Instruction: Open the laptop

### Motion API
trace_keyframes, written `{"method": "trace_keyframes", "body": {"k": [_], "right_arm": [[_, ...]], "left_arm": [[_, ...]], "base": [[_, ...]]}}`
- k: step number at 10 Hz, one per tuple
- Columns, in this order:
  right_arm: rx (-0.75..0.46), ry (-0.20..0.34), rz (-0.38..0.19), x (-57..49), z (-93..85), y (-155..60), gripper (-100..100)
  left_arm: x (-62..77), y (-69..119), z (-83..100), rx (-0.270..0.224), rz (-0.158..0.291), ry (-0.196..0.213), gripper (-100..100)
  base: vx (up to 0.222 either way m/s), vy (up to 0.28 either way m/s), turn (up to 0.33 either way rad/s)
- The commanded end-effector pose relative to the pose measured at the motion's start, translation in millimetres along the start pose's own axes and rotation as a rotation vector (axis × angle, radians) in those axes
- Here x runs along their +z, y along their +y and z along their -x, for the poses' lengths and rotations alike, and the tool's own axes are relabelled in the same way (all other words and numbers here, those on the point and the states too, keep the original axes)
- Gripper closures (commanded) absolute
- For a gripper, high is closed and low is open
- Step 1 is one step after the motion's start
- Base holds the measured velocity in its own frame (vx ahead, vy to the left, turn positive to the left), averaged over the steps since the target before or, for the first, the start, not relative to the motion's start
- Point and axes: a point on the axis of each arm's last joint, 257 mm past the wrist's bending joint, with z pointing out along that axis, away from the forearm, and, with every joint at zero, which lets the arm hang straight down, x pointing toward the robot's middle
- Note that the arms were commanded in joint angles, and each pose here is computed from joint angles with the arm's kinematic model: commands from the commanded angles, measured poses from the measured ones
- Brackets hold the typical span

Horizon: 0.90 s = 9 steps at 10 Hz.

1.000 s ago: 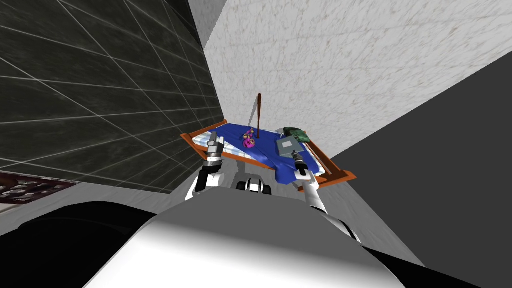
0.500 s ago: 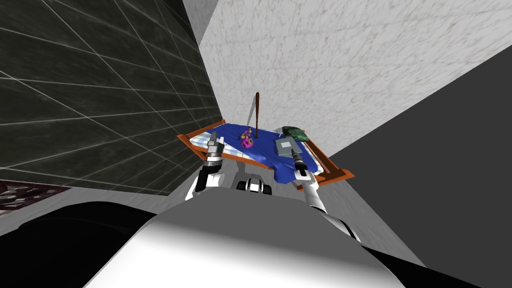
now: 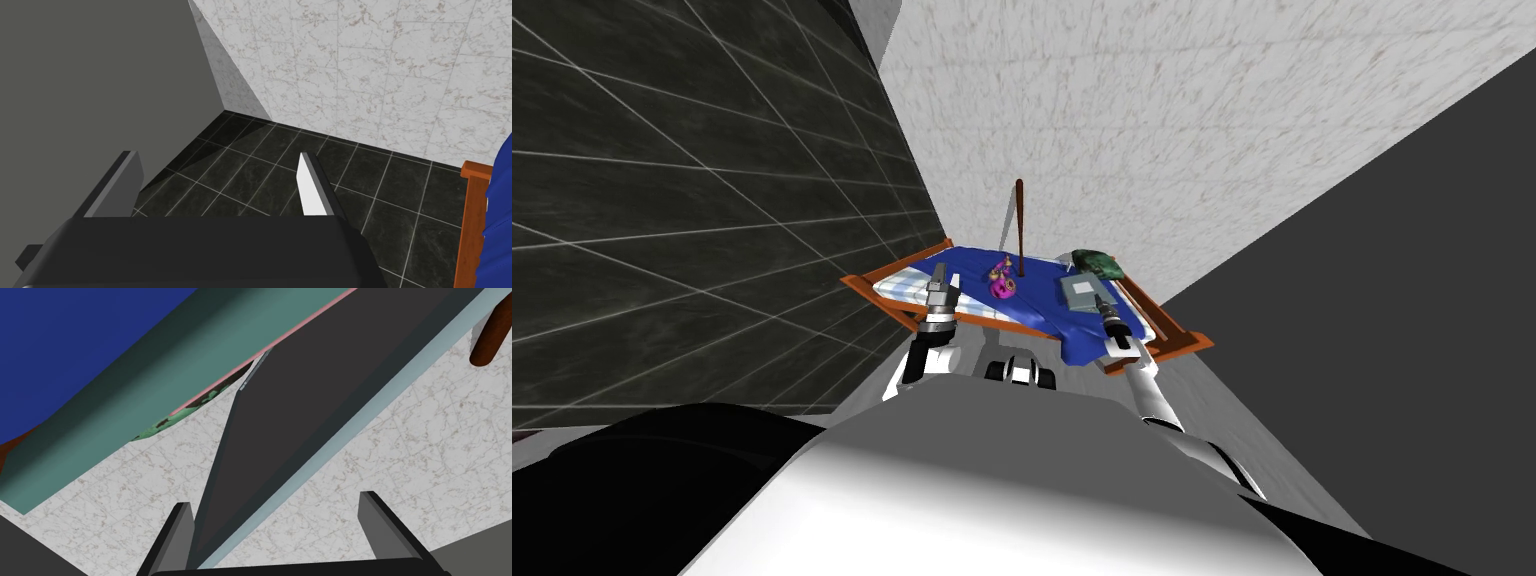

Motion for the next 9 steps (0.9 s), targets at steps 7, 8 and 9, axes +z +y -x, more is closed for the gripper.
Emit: {"method": "trace_keyframes", "body": {"k": [7, 8, 9], "right_arm": [[0.007, 0.034, 0.037, 2.9, 4.5, 16.5, 0], [0.007, 0.034, 0.037, 2.9, 4.5, 16.5, 0], [0.007, 0.034, 0.037, 2.9, 4.5, 16.5, 0]], "left_arm": [[0.1, 0.0, 0.0, 0.000, 0.000, 0.000, 0], [0.1, 0.0, 0.0, 0.000, 0.000, 0.000, 0], [0.1, 0.0, 0.0, 0.000, 0.000, 0.000, 0]], "base": [[0.018, 0.022, -0.048], [0.000, 0.000, 0.000], [0.000, 0.000, 0.000]]}}
